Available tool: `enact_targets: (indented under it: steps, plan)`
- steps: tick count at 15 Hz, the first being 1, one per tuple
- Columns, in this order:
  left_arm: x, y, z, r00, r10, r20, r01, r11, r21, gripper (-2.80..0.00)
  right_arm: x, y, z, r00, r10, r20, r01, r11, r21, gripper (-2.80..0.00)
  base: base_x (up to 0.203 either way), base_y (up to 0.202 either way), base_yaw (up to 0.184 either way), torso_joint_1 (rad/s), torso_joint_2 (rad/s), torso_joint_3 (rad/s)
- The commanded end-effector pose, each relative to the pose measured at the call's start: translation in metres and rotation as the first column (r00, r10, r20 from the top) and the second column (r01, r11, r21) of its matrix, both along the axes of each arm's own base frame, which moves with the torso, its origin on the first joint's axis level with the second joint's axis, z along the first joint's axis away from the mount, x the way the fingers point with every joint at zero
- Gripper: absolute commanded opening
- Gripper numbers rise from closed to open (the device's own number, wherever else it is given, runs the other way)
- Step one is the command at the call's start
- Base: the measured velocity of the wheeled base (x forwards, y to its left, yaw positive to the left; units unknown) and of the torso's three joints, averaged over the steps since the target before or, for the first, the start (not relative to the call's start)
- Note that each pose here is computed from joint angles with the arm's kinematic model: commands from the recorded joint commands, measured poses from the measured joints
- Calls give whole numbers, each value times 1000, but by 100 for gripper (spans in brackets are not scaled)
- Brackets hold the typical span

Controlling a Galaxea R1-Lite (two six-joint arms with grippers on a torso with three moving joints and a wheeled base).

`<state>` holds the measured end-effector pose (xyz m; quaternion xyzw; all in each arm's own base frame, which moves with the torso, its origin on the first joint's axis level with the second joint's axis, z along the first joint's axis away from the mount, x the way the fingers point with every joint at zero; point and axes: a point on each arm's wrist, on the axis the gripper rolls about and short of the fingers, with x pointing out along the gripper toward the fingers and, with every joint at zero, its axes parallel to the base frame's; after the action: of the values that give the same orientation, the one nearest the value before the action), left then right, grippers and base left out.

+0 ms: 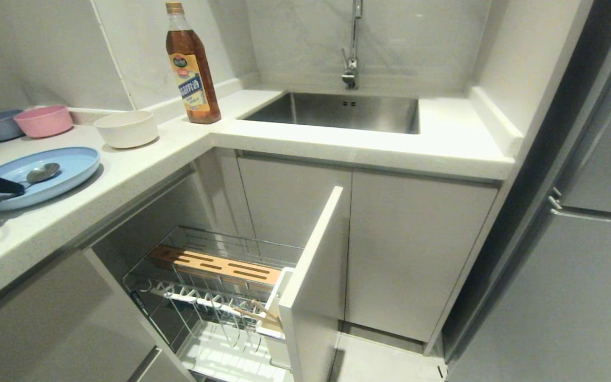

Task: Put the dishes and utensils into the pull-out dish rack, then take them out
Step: Pick up the spoon and place it in the cupboard

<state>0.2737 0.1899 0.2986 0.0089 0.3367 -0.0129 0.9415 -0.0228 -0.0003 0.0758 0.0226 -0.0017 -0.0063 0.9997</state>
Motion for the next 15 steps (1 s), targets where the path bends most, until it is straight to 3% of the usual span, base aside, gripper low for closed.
enact_targets:
  steps: [1,5,9,12,15]
  plan:
    - [0,0,-1,1000,-3,-3,3,1000,-3,-280,0,0,0,1000,0,0,0,1000,-1,-280,0,0,0,0,0,0]
    - [0,-2,1,1000,-8,2,8,1000,-3,-280,0,0,0,1000,1,0,-1,1000,0,-280,0,0,0,0,0,0]
    - [-22,-19,30,996,19,83,-19,1000,-10,-280,0,0,0,1000,1,0,-1,1000,0,-280,0,0,0,0,0,0]
    - [-50,-47,62,982,72,175,-54,993,-104,-280,0,0,0,1000,1,0,-1,1000,0,-280,0,0,0,0,0,0]
    - [-72,-97,87,971,94,219,-26,955,-294,-280,0,0,0,1000,1,0,-1,1000,1,-280,0,0,0,0,0,0]
